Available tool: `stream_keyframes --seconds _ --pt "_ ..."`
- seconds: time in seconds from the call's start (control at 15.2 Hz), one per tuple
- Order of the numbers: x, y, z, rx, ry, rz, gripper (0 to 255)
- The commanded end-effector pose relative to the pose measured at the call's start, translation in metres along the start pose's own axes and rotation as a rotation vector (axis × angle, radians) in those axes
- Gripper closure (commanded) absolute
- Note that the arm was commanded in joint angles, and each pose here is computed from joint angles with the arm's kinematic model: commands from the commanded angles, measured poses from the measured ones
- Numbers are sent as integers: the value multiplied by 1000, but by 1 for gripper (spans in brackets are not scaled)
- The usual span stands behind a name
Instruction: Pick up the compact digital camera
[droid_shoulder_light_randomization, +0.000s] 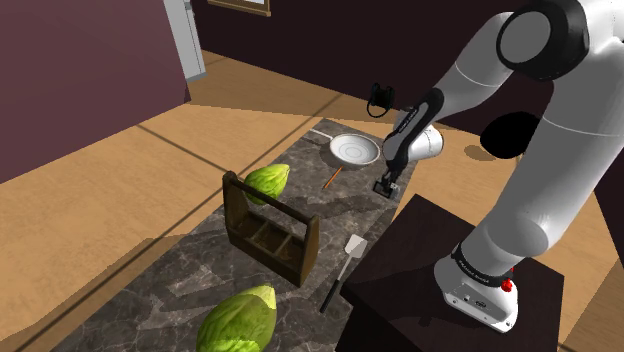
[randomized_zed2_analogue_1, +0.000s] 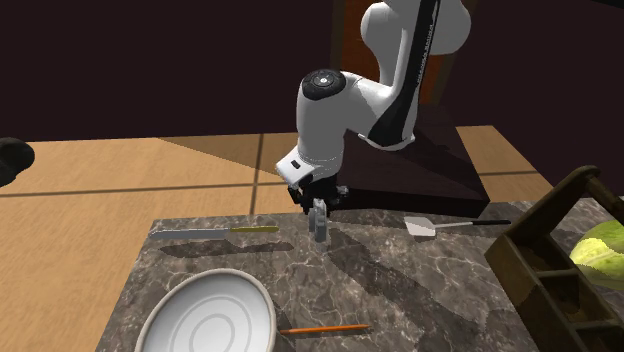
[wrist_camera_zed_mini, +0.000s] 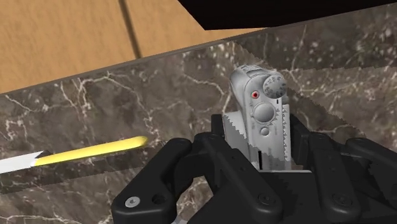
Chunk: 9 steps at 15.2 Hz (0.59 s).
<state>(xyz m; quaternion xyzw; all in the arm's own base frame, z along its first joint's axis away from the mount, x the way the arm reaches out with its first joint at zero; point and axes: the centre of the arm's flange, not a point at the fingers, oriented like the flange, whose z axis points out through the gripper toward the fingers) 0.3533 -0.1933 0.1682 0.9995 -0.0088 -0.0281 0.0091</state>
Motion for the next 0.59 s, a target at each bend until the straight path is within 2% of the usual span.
stream_keyframes --seconds 0.0,0.4,0.53 --pt "0 0 -11 0 0 0 255" --pt "-2 0 -42 0 0 0 255" --pt "-2 0 -43 0 0 0 255"
